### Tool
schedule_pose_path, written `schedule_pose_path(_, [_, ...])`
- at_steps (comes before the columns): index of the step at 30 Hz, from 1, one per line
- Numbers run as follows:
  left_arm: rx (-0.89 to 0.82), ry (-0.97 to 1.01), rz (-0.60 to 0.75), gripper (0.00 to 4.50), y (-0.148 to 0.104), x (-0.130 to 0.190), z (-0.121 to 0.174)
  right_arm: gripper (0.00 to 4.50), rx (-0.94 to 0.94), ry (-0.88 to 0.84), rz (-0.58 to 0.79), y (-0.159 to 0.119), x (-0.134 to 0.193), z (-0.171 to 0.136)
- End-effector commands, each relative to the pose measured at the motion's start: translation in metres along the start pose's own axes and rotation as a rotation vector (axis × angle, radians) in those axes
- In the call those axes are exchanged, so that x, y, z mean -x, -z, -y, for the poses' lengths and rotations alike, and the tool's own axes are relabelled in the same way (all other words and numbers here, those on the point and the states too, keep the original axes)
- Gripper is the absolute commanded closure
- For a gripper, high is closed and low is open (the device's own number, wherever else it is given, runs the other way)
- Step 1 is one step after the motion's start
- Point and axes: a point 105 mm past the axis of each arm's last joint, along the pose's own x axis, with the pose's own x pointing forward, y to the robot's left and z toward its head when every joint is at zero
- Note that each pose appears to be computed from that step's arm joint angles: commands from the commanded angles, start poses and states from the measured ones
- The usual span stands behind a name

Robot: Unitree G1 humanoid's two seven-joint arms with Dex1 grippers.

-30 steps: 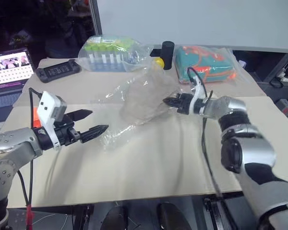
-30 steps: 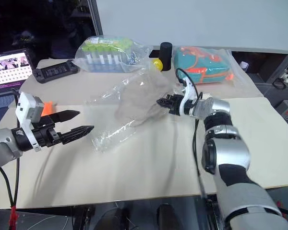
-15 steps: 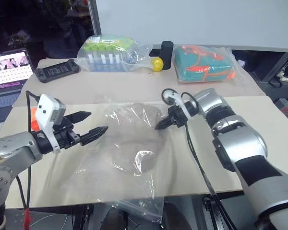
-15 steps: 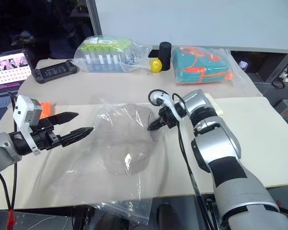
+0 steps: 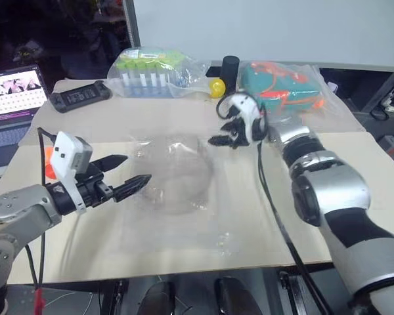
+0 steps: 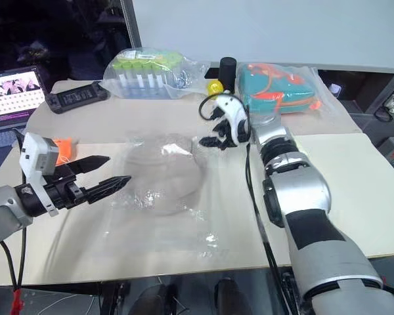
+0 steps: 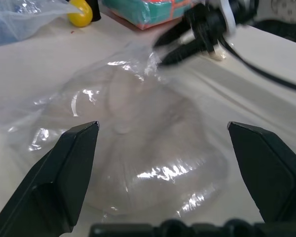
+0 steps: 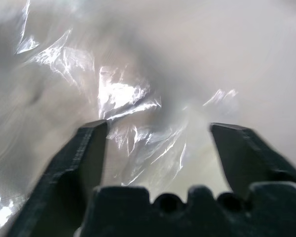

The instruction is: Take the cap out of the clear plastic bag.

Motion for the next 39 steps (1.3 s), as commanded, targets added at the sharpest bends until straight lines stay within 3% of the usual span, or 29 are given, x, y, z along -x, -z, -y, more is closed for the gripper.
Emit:
schedule_pose_path(1, [-0.032,0.01,0.032,0.0,-0.008,-0.004,0.0,0.05,0.065,0.113,0.038,-0.016,0.018,0.025])
schedule_pose_path(4, [-0.032,0.025,0.028,0.0,-0.007,-0.006,0.001,0.05,0.052,0.082,-0.005,-0.001,0.031,0.032])
schedule_pose_path(7, [-0.048,0.058,0.004,0.0,-0.006,-0.008,0.005,0.05,0.054,-0.089,-0.048,0.021,0.046,0.023])
schedule_pose_path(11, [-0.105,0.138,-0.085,0.0,0.0,0.0,0.015,0.05,0.093,-0.399,-0.079,0.053,0.08,-0.014])
schedule_pose_path(14, [-0.144,0.189,-0.146,0.0,0.005,0.012,0.018,0.05,0.071,-0.506,-0.102,0.064,0.104,-0.041])
schedule_pose_path(21, [-0.264,0.37,-0.357,0.0,0.037,0.036,0.04,0.05,-0.015,-0.568,-0.105,0.065,0.118,-0.078])
schedule_pose_path(28, [-0.404,0.422,-0.564,0.0,0.08,0.06,0.039,0.05,-0.02,-0.545,-0.085,0.062,0.105,-0.082])
schedule_pose_path(39, [-0.508,0.276,-0.508,0.0,0.092,0.05,0.009,0.05,-0.019,-0.526,-0.068,0.061,0.101,-0.084])
